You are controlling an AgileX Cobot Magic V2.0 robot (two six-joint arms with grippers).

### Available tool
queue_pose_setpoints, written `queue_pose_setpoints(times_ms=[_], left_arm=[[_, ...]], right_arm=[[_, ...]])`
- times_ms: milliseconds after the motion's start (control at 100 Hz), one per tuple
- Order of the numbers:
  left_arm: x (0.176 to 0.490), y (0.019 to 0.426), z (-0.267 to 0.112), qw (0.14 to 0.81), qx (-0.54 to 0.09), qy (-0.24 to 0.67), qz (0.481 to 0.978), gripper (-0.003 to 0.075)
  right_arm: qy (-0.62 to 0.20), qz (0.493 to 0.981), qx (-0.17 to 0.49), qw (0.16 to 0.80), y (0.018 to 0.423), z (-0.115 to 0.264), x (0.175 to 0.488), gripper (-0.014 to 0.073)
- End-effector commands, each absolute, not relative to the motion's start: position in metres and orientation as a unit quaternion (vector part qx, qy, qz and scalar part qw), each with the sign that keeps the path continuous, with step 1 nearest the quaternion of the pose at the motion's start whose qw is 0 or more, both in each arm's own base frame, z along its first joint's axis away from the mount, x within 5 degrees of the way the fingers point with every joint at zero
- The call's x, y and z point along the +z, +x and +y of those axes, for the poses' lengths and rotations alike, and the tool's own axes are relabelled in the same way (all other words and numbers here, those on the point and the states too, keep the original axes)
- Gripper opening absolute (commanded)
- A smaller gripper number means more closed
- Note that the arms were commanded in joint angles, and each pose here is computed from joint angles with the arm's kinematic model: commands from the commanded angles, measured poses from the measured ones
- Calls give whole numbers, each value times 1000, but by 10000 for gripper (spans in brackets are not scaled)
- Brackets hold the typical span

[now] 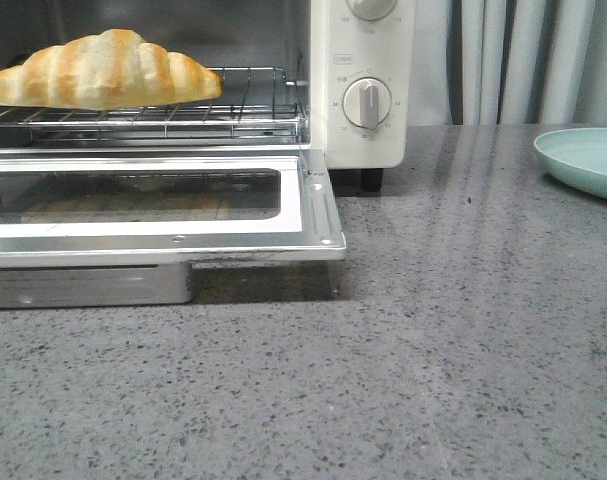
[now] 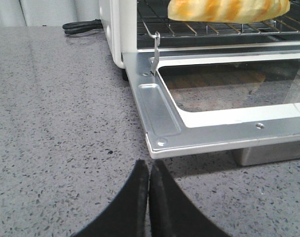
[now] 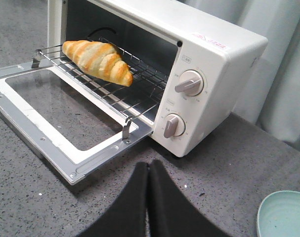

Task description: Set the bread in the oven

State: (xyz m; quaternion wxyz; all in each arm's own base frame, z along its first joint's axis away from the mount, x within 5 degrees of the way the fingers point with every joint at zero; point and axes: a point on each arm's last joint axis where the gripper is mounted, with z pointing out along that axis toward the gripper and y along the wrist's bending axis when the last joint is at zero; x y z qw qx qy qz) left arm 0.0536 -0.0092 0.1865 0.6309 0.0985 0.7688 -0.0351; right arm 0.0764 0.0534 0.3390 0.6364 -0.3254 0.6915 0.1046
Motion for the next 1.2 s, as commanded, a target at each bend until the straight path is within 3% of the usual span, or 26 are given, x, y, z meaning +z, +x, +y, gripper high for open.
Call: queue_pose_setpoints(times_ms=[0,280,530,690,880,1040,1190], left_arm=[[187,53,-10,658,-45,88,746,-21],[187,53,-10,658,-45,88,746,-21],[187,53,-10,658,-45,88,746,-21],[187,53,-10,658,-45,88,746,-21],[187,53,-10,658,-45,88,746,-21],[187,53,-10,658,-45,88,746,-21],[187,53,-10,658,-45,88,746,-21]], right_arm=[[-324,664,108,665,76,54,352,-58],[-331,673,103,653,78,56,340,-58],[-350,706,44,614,86,53,287,-58],[-242,740,66,624,86,39,264,-58],[-149,710,37,687,81,22,233,-58],[-96,729,-2,678,71,9,196,-58],[-39,767,-56,638,61,-4,185,-58]])
